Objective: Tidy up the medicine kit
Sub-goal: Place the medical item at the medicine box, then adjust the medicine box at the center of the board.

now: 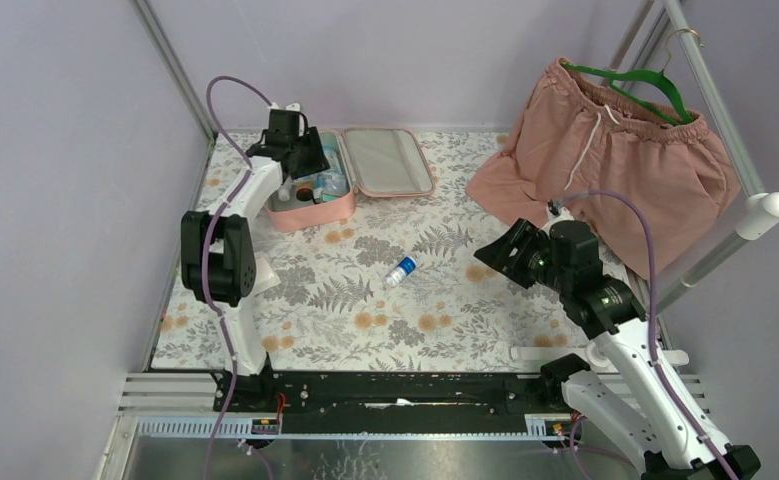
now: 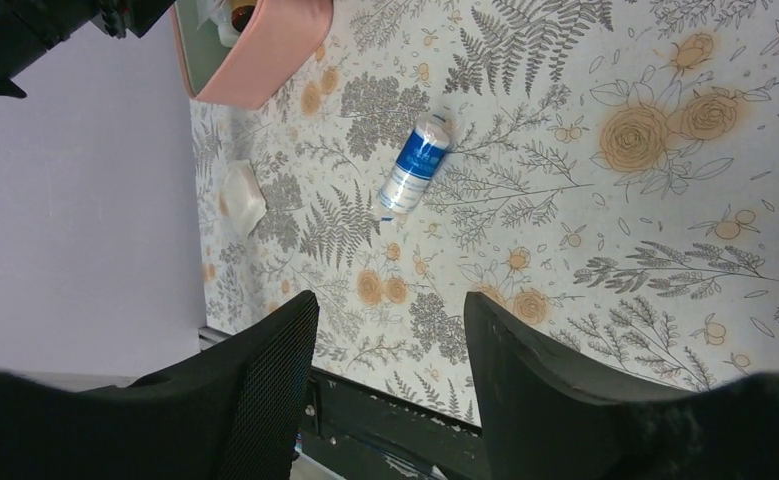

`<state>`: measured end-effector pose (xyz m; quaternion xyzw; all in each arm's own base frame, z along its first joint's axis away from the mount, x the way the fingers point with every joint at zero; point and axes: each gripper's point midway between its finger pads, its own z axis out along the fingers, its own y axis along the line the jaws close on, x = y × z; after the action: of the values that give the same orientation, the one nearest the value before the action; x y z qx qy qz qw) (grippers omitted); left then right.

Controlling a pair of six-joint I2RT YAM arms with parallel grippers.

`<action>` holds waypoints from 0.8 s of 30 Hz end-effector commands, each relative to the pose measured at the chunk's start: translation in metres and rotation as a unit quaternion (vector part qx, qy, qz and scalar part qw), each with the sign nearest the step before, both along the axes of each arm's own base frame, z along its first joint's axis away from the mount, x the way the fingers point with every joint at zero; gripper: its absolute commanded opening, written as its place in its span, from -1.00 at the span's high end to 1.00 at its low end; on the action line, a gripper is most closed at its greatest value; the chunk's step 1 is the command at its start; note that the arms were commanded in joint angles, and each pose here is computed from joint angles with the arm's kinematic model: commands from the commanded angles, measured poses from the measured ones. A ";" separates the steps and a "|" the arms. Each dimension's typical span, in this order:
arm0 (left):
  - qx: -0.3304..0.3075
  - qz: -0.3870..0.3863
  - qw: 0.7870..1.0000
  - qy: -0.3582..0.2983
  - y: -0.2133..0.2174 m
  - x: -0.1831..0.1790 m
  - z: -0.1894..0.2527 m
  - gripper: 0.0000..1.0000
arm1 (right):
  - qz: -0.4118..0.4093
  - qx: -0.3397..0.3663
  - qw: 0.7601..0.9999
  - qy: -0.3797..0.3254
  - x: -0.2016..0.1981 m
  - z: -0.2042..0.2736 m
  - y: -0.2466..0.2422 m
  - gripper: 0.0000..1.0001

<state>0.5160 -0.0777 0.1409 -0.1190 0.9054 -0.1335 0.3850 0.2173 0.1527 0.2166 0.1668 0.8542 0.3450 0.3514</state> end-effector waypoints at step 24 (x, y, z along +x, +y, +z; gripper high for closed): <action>0.033 -0.255 0.963 0.076 -0.125 -0.075 -0.066 -0.06 | 0.035 -0.013 0.999 0.033 -0.023 -0.039 0.000 -0.30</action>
<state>0.4849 -0.1776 0.0820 0.0451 0.9293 -0.1810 0.3187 0.1989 0.1496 0.1775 0.1568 0.8770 0.3282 0.3138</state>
